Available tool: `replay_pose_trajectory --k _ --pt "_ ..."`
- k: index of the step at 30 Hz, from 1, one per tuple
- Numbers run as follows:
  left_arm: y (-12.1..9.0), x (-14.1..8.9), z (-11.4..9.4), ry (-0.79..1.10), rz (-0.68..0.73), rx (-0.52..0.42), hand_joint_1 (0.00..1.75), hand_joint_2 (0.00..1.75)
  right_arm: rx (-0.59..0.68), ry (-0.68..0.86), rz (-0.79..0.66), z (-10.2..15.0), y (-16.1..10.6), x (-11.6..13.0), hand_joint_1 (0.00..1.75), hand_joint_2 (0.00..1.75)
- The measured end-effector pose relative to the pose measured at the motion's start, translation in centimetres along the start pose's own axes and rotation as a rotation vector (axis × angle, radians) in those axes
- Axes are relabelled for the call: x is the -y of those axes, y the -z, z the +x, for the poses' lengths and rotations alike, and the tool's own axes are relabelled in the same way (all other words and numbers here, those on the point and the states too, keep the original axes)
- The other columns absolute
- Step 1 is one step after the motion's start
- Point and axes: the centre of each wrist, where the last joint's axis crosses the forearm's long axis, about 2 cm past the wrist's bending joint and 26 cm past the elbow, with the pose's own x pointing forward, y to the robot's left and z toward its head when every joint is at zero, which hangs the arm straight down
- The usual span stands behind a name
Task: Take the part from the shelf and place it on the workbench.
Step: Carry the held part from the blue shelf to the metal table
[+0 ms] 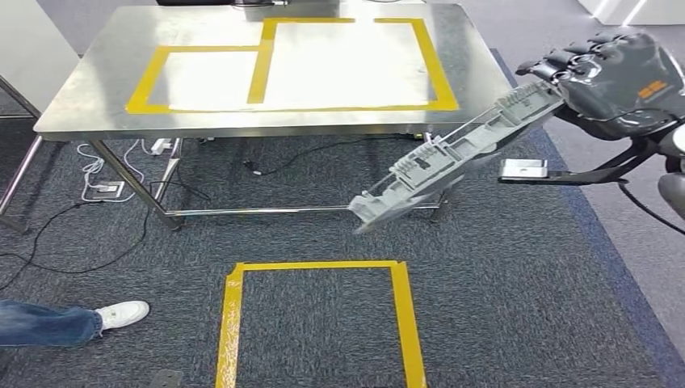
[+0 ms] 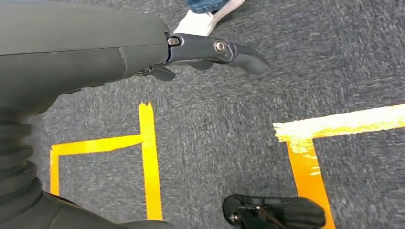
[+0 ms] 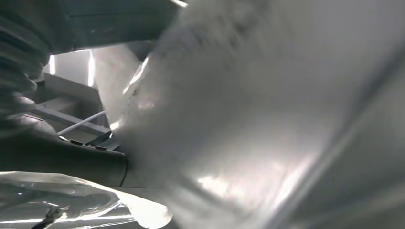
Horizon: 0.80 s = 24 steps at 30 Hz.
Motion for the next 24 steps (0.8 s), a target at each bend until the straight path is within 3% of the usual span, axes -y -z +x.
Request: replay_pose_trajectory --k 12,24 --pt "0.3 0.1 0.7 0.0 -0.006 0.014 0.0 1.75 0.007 -0.018 0.003 -0.4 0.8 0.8 1.75 1.75" --pt "-0.1 0.1 -0.2 0.014 -0.014 -0.003 0.0 1.75 0.03 -0.022 0.005 0.0 2.6 1.4 1.75 1.75"
